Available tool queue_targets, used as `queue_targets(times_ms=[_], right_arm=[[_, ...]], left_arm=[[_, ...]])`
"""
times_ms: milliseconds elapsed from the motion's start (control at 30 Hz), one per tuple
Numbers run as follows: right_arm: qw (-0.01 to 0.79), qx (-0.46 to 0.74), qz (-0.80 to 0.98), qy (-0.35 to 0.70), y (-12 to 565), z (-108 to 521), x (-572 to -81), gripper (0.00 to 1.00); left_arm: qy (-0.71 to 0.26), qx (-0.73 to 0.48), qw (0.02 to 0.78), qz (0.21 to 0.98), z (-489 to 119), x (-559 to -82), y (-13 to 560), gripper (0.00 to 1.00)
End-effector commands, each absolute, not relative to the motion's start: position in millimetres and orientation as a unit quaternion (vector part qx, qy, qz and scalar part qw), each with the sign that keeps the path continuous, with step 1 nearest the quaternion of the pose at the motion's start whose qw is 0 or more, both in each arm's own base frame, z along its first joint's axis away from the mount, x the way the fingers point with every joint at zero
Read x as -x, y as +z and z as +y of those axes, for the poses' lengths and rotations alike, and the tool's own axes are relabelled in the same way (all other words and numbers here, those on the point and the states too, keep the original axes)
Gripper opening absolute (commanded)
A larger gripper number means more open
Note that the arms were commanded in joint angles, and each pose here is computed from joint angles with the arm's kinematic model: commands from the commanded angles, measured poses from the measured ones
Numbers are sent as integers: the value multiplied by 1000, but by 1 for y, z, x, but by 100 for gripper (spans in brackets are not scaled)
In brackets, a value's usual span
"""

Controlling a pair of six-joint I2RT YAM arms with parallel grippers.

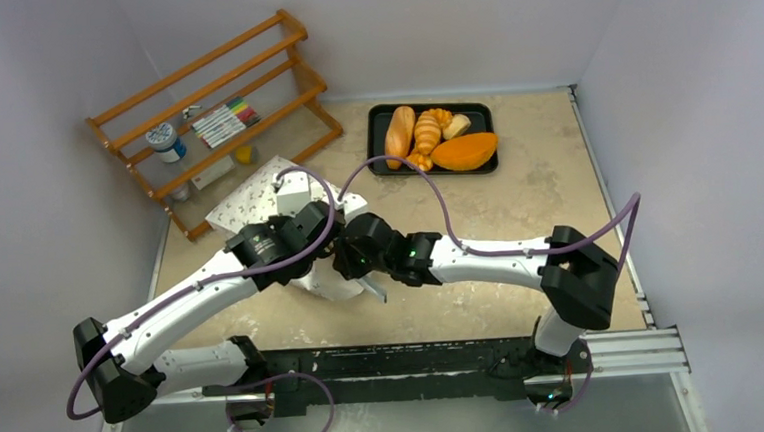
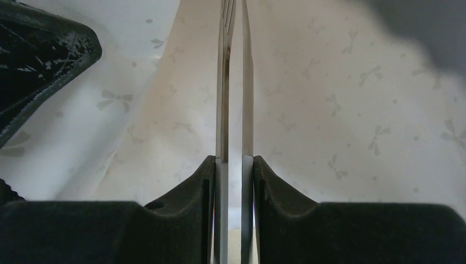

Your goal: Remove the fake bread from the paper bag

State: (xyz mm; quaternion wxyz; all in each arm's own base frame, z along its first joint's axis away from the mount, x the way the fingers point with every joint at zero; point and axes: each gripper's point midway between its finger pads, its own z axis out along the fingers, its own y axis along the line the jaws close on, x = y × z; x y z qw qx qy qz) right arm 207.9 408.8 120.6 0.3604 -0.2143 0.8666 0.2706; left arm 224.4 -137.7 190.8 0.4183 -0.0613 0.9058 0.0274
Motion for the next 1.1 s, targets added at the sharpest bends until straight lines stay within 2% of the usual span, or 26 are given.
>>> queue_targets(times_ms=[0,367,767,1067], right_arm=[[397,194,844,304,145,423,-215,24],[401,185,851,283,127,443,-232,22],[443,172,848,236,128,456,-263,29],[445,180,852,207,113,466,-276,34]], left_arm=[[19,90,452,887,-141,-236,213,0],[-23,94,451,887,-151,-233,224,0],[5,74,440,895,-134,-221,227,0],[3,65,436,897,-128,-214,229,0]])
